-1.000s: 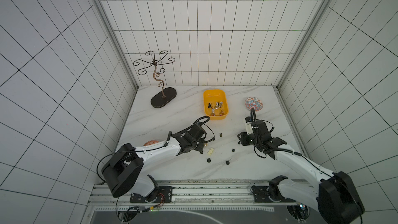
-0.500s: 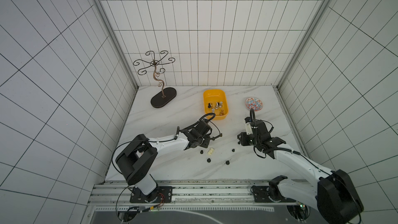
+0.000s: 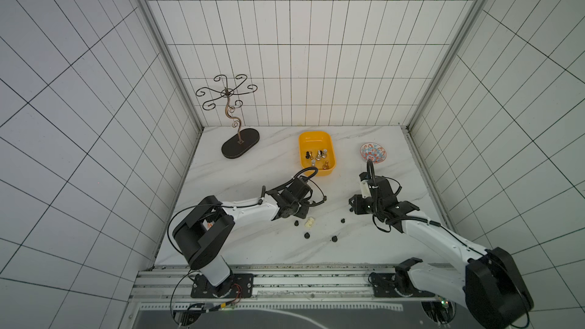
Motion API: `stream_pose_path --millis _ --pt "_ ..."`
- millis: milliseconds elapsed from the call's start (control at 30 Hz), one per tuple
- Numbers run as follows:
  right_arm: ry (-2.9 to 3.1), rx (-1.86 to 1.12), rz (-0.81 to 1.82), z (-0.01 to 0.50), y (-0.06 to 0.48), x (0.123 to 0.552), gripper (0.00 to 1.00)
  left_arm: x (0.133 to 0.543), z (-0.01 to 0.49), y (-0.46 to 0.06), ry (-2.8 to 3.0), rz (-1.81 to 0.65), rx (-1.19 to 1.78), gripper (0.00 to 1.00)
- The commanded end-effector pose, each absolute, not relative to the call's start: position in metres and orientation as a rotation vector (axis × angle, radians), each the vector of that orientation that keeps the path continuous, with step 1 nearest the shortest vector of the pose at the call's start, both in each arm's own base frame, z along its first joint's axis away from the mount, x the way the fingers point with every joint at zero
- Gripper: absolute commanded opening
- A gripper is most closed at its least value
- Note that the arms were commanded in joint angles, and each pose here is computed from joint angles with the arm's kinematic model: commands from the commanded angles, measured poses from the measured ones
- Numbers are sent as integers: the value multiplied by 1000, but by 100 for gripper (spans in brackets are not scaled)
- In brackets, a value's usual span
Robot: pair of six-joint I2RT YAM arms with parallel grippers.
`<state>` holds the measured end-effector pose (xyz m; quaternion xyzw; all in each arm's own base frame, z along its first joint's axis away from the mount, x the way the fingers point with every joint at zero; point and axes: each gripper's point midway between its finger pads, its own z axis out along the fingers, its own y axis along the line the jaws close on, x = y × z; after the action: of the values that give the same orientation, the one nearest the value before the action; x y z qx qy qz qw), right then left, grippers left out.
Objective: Put the chess pieces into the storage box
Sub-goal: Pick up the chess piece at the center of the board.
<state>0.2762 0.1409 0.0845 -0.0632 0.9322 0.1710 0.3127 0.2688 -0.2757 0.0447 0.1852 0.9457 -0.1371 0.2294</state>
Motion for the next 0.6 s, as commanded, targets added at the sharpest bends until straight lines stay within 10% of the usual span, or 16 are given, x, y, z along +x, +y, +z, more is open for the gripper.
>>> stream_pose_path --millis 0,567 --pt "2487 -165 440 78 139 268 30 269 44 -279 2597 -368 532 27" --pt "2482 -146 437 83 136 263 30 298 113 -296 2461 -381 516 12"
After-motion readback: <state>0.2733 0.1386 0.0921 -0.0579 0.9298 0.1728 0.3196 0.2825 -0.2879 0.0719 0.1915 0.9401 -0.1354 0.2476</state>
